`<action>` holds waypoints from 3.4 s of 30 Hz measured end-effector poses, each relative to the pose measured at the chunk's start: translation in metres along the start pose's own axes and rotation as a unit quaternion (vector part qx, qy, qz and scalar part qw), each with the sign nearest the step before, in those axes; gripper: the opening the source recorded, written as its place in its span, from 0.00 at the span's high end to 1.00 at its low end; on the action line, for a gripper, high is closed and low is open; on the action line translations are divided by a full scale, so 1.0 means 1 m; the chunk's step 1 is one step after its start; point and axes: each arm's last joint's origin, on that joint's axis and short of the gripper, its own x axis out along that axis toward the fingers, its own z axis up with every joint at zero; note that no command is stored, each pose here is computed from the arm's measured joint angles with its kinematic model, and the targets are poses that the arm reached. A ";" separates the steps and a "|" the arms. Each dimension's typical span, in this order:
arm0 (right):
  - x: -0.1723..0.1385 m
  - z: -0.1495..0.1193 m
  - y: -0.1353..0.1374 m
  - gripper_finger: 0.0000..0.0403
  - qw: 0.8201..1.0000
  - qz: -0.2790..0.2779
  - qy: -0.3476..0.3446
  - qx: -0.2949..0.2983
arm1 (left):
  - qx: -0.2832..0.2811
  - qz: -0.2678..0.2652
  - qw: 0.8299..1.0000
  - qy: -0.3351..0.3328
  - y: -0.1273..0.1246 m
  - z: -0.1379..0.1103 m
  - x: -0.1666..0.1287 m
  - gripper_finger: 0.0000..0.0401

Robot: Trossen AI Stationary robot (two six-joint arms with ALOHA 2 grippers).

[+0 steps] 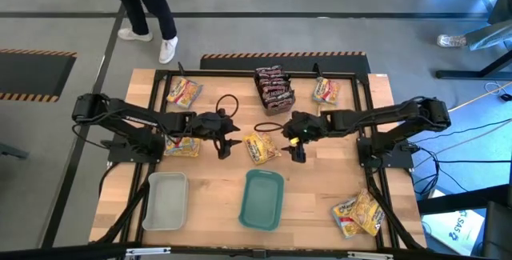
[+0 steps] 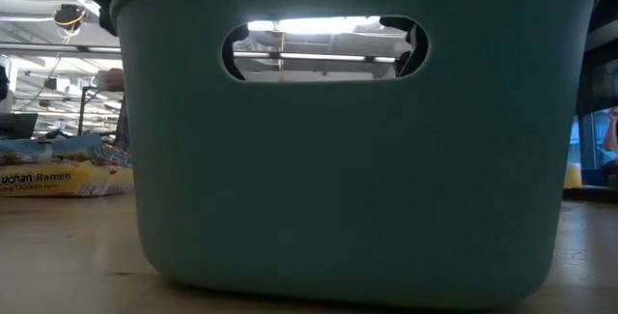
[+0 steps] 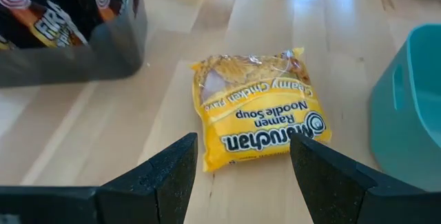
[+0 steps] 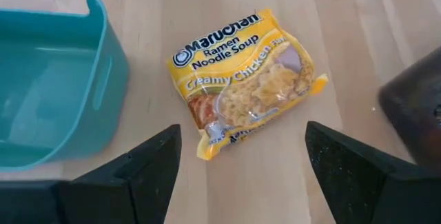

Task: Sort Maruchan noodles
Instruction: Put the yellow noodle pack into the green bin

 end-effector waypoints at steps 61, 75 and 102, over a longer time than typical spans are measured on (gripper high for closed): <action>0.103 -0.040 -0.002 0.28 0.992 0.012 -0.024 0.123 | -0.332 0.082 0.939 0.040 0.022 -0.042 0.067 0.44; 0.095 -0.032 -0.003 0.28 0.994 -0.011 -0.052 0.091 | -0.300 0.032 0.952 0.055 0.045 -0.020 0.035 0.44; 0.093 -0.028 -0.005 0.28 0.996 -0.046 -0.060 0.039 | -0.436 0.015 0.897 0.077 0.028 -0.038 0.062 0.34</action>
